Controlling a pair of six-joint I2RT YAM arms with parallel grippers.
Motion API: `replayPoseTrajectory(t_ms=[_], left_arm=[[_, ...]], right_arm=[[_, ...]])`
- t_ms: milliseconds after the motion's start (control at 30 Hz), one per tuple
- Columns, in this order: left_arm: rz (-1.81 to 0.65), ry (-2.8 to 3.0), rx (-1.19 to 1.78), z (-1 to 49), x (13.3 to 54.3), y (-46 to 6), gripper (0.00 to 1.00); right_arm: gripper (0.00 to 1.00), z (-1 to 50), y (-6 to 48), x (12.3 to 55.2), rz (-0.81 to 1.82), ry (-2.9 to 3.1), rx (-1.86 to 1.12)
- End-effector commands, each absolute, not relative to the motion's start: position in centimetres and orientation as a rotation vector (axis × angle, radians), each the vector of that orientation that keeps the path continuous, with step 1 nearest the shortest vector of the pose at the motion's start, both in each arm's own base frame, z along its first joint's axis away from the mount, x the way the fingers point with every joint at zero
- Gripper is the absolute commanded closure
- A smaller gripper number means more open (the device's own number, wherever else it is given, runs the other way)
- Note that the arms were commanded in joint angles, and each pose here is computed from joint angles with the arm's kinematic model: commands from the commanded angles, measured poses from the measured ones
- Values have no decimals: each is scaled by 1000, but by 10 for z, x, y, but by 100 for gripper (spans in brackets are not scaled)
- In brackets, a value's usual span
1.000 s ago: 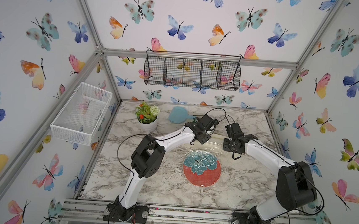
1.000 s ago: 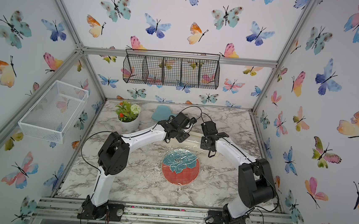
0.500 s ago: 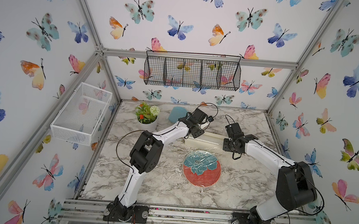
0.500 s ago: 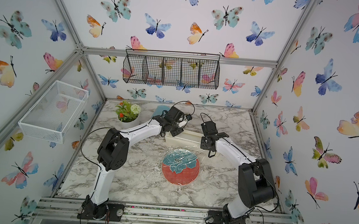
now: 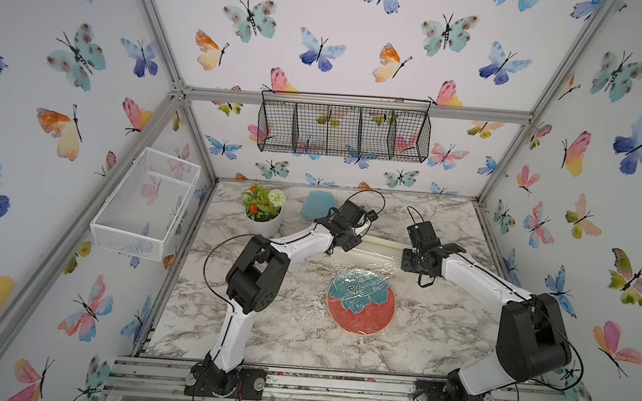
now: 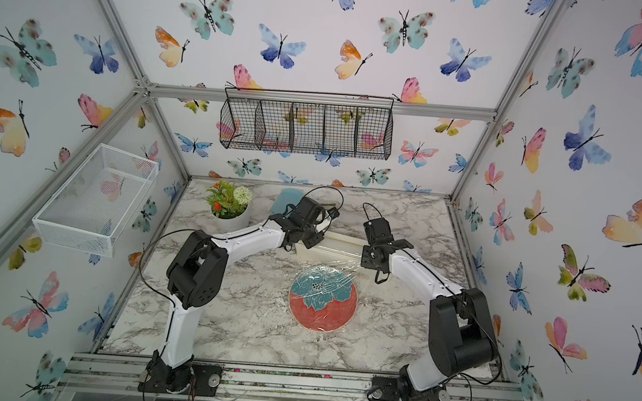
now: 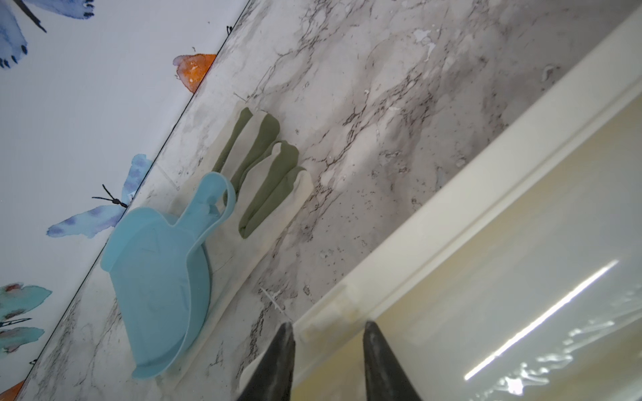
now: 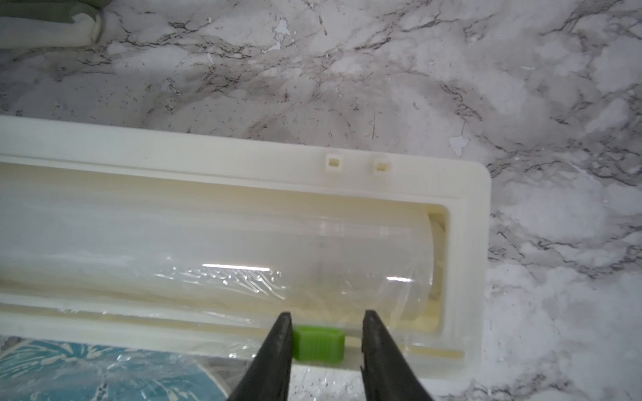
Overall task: Wrap the plate with plastic wrap
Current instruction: Tear off the plastic wrap from the plastic wrap cutting box.
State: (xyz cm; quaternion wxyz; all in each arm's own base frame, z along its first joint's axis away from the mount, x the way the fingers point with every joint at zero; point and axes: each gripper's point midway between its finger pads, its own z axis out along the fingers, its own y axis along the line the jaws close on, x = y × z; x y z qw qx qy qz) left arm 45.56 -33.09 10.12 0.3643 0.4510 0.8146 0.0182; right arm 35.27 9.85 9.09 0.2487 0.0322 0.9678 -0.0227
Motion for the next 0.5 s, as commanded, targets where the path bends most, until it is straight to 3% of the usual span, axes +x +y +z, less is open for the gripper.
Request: replayPoseTrajectory(t_ms=[0,467], left_arm=[[216,2353,1193,30,441,-264,68],[161,2358,1176,32,439,-261,69]], right_arm=[[64,61,50,305,-306,2819,112],[62,64,29,294,-291,2830,182]])
